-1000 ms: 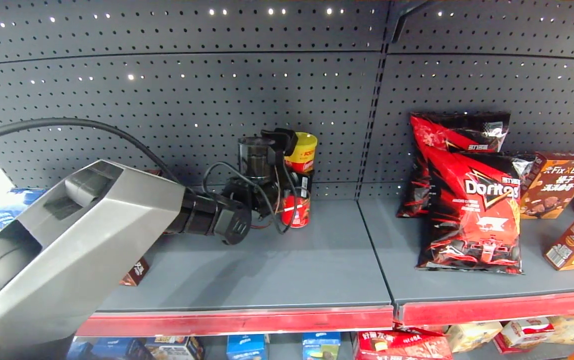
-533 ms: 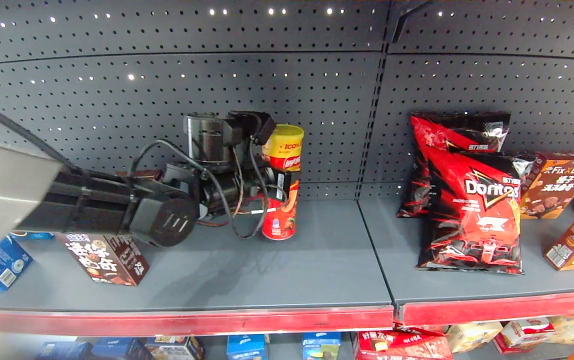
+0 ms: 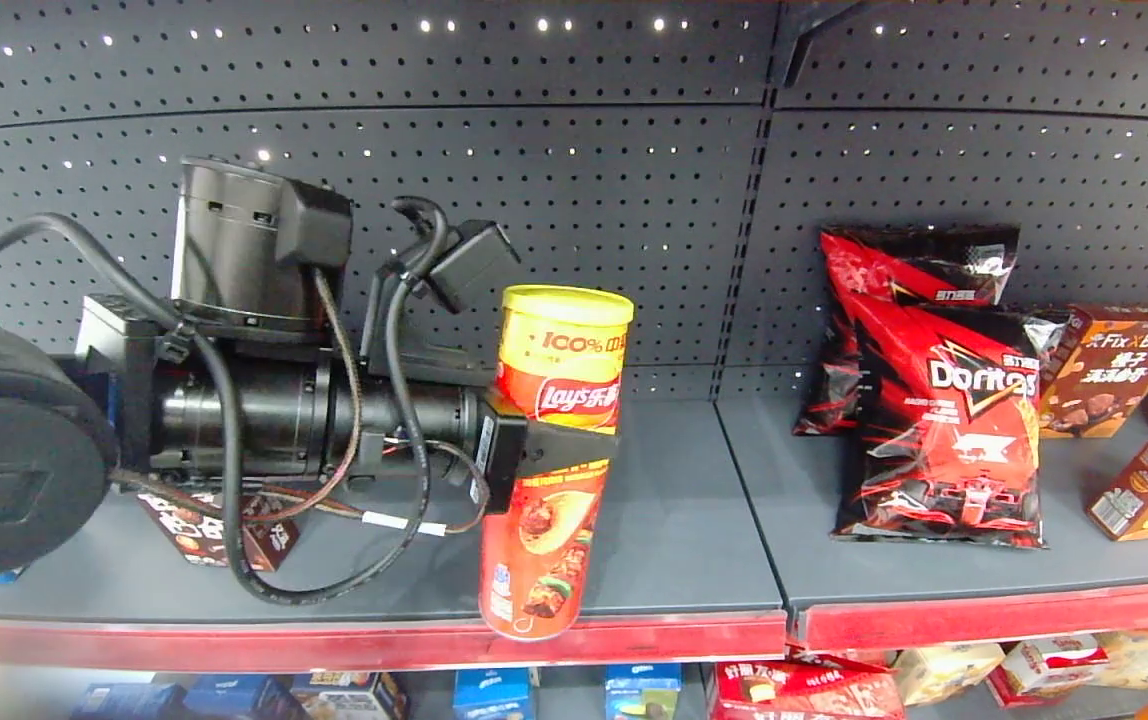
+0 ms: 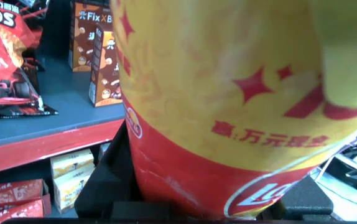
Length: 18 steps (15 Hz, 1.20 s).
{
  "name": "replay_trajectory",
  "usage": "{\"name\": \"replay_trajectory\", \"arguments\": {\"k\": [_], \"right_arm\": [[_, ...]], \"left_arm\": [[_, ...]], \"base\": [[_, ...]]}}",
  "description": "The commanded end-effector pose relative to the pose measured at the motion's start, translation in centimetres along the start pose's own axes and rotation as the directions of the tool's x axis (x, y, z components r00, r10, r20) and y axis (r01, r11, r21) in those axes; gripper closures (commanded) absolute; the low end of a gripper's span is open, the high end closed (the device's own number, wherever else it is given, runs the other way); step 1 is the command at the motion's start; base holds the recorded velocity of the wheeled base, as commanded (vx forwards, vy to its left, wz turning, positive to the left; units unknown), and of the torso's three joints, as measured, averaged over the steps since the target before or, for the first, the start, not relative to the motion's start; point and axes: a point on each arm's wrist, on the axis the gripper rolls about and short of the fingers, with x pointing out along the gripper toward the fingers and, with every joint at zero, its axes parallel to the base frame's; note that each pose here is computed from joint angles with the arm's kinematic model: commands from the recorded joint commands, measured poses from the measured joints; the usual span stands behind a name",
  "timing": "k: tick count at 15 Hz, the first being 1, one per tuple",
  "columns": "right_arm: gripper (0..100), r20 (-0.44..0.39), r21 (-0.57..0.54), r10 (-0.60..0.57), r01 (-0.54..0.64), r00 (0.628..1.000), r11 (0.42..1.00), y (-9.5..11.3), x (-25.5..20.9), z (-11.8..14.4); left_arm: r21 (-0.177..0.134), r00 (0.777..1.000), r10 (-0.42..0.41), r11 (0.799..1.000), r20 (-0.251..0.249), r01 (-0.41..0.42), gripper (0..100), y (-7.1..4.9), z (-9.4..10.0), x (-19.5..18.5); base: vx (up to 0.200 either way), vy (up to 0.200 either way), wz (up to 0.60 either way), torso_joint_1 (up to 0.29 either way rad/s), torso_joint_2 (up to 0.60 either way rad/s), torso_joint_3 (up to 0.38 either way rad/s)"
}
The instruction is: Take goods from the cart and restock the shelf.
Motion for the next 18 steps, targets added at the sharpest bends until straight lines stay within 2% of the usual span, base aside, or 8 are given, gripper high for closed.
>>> {"name": "replay_trajectory", "arguments": {"k": [1,2,4,7,9,11,14,18], "right_arm": [[100,0.002,0.000,-0.001,0.001,1.000,1.000,0.0,0.0,0.1],[100,-0.001,-0.001,0.001,-0.001,1.000,1.000,0.0,0.0,0.0],[100,-0.005,-0.003,0.003,-0.003,1.000,1.000,0.1,0.0,-0.1],[100,-0.009,-0.005,0.004,-0.004,1.000,1.000,0.1,0.1,-0.2],[100,-0.010,-0.005,0.004,-0.005,1.000,1.000,0.1,0.1,-0.3],[100,-0.010,-0.005,0.004,-0.005,1.000,1.000,0.1,0.1,-0.3],[100,-0.010,-0.005,0.004,-0.005,1.000,1.000,0.1,0.1,-0.3],[100,-0.011,-0.006,0.005,-0.005,1.000,1.000,0.2,0.1,-0.3]], "left_arm": [[0.010,0.999,0.025,1.000,0.032,-0.025,100,-0.4,-1.2,-1.0],[0.011,0.998,0.042,0.999,0.053,-0.043,100,-0.2,-2.5,-0.8],[-0.009,0.997,0.059,0.998,0.055,-0.059,100,-0.3,-3.3,-0.9],[-0.004,0.991,0.100,0.995,0.085,-0.100,100,0.0,-2.4,-1.3],[0.016,0.981,0.155,0.987,0.114,-0.158,100,0.3,-1.7,-0.8],[0.028,0.975,0.162,0.985,0.154,-0.169,100,0.7,-1.7,-0.2],[0.022,0.978,0.168,0.985,0.126,-0.172,100,1.0,-2.5,0.4],[0.000,0.976,0.207,0.978,0.068,-0.207,100,2.1,-3.7,2.2]], "base": [[0.000,0.000,0.00,0.000,0.00,0.000],[0.000,0.000,0.00,0.000,0.00,0.000],[0.000,0.000,0.00,0.000,0.00,0.000],[0.000,0.000,0.00,0.000,0.00,0.000],[0.000,0.000,0.00,0.000,0.00,0.000],[0.000,0.000,0.00,0.000,0.00,0.000],[0.000,0.000,0.00,0.000,0.00,0.000],[0.000,0.000,0.00,0.000,0.00,0.000]]}}
